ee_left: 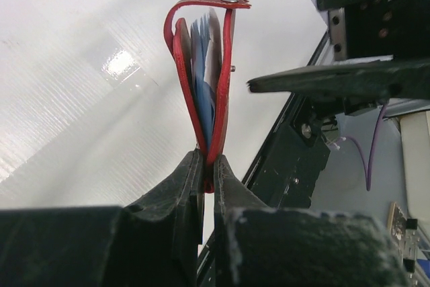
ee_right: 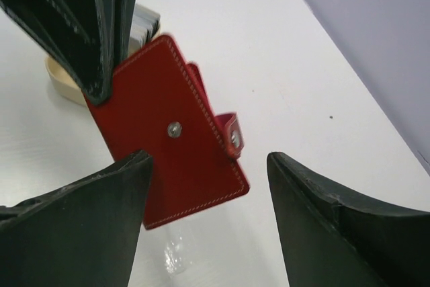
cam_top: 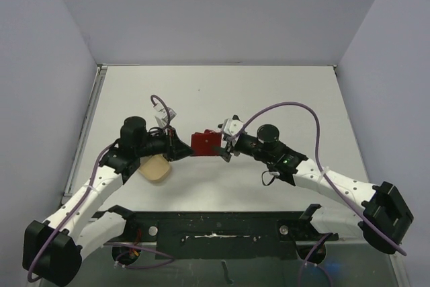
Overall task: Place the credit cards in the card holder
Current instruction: Open the card holder at the center of the board.
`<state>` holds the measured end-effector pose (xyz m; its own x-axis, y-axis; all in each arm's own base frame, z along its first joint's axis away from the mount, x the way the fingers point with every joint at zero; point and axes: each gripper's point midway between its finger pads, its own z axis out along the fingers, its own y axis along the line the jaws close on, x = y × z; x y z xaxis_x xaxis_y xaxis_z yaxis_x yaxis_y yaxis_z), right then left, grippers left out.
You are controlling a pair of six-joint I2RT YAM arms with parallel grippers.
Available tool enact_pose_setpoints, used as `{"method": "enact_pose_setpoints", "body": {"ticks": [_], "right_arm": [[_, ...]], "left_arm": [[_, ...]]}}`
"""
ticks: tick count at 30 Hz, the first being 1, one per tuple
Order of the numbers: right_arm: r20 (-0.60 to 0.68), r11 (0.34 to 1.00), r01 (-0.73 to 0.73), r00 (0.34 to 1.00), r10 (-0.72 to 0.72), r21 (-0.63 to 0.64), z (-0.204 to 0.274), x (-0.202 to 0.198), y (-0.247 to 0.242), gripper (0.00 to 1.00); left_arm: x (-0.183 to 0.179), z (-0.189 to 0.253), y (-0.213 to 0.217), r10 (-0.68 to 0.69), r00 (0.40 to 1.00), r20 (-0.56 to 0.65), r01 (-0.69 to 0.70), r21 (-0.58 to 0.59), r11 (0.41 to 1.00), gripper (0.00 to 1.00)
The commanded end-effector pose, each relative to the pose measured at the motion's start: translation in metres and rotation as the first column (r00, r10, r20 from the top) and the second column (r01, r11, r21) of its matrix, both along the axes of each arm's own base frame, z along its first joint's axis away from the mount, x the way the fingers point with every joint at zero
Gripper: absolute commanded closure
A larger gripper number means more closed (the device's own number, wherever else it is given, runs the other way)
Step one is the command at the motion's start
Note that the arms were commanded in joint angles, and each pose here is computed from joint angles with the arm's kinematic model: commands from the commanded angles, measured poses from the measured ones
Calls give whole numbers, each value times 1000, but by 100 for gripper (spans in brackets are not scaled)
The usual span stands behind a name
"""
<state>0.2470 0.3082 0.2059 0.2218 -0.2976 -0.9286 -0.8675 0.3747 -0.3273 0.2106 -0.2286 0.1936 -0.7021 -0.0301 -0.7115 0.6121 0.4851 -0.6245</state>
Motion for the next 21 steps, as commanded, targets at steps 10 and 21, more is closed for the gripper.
{"method": "enact_pose_setpoints", "body": {"ticks": [10,21], "right_arm": [[-250,957,-13,964,88,288,96,-3,-8,29],[-152,978,-128,976,153,167,65,-31,4,26]], "left_arm": [[-13,20,2,-89,915,393,107,-24,994,100],[-16,20,-1,-118,909,401,138,-22,990,100]]}}
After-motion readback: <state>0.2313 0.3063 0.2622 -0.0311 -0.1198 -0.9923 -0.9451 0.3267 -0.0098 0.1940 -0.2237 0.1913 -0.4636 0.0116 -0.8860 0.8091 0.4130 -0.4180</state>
